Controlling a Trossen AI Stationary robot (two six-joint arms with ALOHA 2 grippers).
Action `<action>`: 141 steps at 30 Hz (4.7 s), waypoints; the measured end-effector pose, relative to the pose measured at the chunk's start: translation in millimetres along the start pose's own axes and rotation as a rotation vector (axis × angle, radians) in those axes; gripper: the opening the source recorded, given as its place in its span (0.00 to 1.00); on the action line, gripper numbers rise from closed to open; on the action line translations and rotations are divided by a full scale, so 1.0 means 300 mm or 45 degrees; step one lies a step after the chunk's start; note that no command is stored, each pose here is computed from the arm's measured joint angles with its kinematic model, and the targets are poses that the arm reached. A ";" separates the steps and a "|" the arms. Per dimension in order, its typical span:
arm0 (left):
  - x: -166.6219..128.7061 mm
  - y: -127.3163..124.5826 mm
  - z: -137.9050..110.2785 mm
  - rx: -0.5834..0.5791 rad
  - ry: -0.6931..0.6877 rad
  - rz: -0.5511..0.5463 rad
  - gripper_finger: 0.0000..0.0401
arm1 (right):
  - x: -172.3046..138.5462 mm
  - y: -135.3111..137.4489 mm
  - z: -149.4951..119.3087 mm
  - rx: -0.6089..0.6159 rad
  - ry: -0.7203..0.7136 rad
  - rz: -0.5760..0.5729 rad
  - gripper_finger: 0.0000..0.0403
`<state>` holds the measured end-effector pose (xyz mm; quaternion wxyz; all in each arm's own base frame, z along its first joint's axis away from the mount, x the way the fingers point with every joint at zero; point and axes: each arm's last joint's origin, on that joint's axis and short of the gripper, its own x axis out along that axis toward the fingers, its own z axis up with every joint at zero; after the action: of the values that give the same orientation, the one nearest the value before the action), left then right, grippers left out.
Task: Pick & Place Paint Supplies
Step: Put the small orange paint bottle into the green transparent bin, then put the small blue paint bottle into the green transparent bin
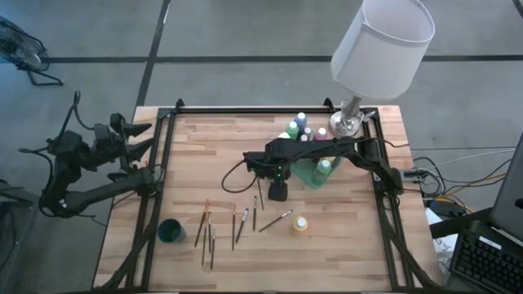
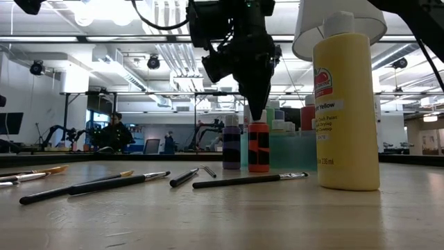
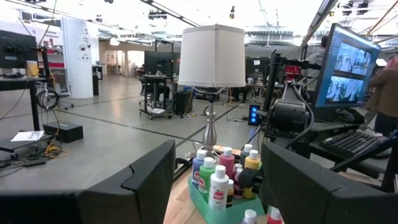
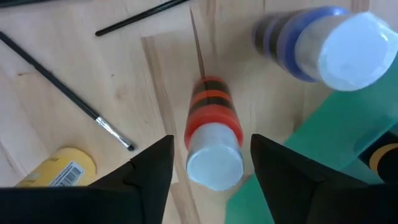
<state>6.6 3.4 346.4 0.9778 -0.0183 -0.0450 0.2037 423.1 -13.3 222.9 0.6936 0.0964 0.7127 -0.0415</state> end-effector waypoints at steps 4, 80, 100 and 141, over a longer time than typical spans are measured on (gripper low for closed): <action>0.000 0.000 0.000 0.000 0.000 0.001 0.61 | 0.006 -0.001 0.001 0.000 -0.004 0.001 0.45; 0.000 0.000 0.000 0.000 0.000 0.000 0.61 | -0.064 -0.397 -0.310 0.512 -0.201 -0.082 0.28; 0.000 0.000 0.000 0.000 0.000 0.000 0.61 | -0.023 -0.443 -0.322 0.577 -0.216 -0.152 0.31; 0.000 0.000 0.000 0.000 0.000 0.000 0.61 | -0.308 -0.414 -0.292 0.567 -0.348 -0.125 0.21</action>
<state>6.6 3.4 346.4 0.9778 -0.0184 -0.0450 0.2036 314.6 -125.2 308.9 0.7422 0.2054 0.5897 -0.2433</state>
